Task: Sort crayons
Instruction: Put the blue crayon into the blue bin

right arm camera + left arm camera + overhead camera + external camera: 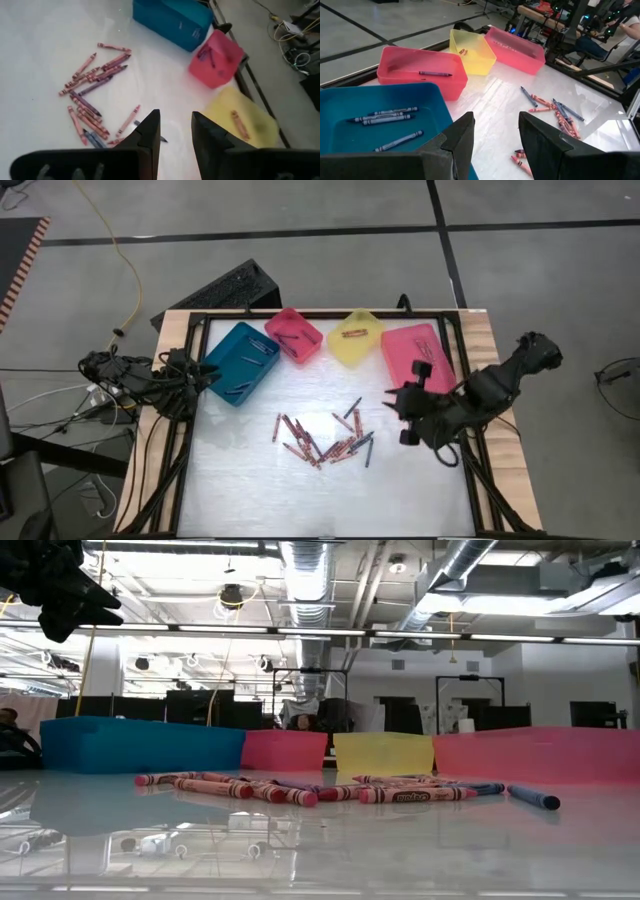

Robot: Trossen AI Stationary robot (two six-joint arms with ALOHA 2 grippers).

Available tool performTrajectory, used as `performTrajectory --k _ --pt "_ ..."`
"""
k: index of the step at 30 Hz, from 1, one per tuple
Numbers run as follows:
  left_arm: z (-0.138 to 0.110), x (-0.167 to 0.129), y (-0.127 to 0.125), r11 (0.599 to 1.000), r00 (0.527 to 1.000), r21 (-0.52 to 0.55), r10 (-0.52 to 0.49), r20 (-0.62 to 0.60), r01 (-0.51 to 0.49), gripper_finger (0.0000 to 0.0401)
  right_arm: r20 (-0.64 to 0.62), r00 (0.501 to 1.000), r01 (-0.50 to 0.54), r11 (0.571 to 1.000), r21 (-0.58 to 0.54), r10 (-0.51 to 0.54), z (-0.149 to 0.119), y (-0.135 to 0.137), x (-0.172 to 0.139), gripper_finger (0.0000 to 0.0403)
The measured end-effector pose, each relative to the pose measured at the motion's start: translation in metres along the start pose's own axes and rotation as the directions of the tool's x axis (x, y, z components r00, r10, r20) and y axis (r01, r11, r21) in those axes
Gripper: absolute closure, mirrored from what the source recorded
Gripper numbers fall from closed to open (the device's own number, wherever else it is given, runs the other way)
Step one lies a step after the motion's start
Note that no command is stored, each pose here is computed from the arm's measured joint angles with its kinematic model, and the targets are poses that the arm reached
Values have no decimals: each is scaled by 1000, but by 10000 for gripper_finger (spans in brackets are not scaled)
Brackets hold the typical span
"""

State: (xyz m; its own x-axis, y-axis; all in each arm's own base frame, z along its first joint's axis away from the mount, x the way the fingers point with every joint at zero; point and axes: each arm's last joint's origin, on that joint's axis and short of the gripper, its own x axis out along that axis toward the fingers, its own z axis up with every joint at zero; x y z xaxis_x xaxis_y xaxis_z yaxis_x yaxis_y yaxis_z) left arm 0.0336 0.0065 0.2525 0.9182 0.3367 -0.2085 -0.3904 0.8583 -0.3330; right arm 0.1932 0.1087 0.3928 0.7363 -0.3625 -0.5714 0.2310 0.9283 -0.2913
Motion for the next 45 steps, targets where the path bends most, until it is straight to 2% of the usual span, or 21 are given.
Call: performTrajectory --k 5,9,15,21,31,36,39,45 --pt "0 0 0 1000 1000 0 0 0 0 256 50 999 -9 1000 10 9 -28 24 33 296" --pt "0 0 0 1000 1000 0 10 6 -10 256 129 991 -23 1000 15 20 -38 38 56 296" --pt "2 0 3 994 991 -1 114 67 -114 256 287 954 -93 996 14 85 -36 47 80 296" --pt "2 0 4 989 985 12 147 88 -149 256 367 919 -154 988 -2 144 -29 39 92 296" --pt "4 -1 6 979 971 -6 204 128 -204 256 351 925 -164 986 26 145 -26 28 112 296" --pt "6 0 2 993 987 -32 118 107 -115 256 329 930 -190 981 44 165 -28 32 118 296" --pt "5 0 1 997 994 -7 76 81 -76 256 275 947 -188 981 55 166 -34 35 124 296" --pt "4 0 1 997 994 -17 75 76 -74 256 124 982 -159 980 124 144 -50 42 144 296"
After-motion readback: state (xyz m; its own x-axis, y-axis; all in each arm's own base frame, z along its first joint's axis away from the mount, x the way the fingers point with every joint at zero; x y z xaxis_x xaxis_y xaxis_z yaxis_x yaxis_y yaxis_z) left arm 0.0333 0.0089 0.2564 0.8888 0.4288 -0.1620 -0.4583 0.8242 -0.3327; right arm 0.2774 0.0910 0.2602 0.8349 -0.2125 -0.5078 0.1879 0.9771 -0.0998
